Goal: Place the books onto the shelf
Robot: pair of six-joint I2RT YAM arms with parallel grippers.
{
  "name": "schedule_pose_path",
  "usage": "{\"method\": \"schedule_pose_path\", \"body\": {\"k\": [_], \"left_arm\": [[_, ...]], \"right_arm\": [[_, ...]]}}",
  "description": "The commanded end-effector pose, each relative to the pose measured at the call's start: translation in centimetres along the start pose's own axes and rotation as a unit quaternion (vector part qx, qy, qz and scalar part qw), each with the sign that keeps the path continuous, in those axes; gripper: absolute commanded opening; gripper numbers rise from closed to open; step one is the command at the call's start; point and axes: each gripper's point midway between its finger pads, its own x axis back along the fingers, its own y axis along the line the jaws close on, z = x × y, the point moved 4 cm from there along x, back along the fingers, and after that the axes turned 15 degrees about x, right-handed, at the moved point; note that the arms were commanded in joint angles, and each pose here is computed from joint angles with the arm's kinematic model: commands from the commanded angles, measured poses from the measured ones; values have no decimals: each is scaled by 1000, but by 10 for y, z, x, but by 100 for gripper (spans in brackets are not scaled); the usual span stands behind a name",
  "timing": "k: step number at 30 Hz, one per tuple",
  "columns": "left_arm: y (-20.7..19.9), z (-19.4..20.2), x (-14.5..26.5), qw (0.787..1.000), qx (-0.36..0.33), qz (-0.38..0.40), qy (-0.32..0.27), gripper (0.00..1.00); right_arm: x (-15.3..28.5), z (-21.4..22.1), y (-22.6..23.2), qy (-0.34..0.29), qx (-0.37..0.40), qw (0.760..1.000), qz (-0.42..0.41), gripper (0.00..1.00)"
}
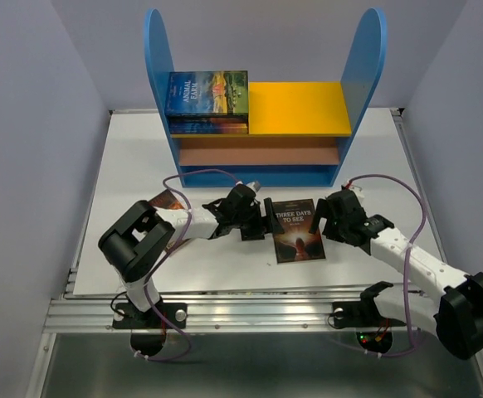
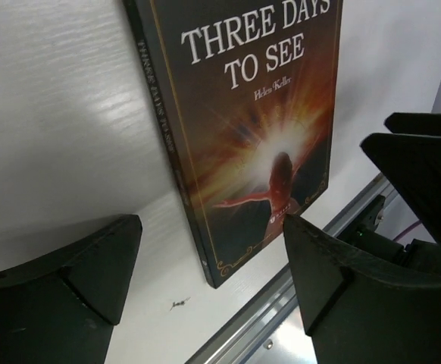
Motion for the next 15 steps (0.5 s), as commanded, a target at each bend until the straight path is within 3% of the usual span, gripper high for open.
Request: {"method": "schedule_pose_path", "body": {"k": [1,7,10,15], "left_arm": [[-29,-2,-11,999,-5,51,8,85],[-15,-3,-24,1000,15,14,-5,50],[-9,-6,-27,999,22,-13,-20,39],[-7,-9,-29,998,30,-42,-34,31]], "right_arm": [[-21,-10,9,-12,-52,997,-53,100],[-41,17,22,48,-62,989,-127,99],[-44,24,27,63,-69,983,-156,91],[-32,14,44,55,-78,971,-218,77]]}}
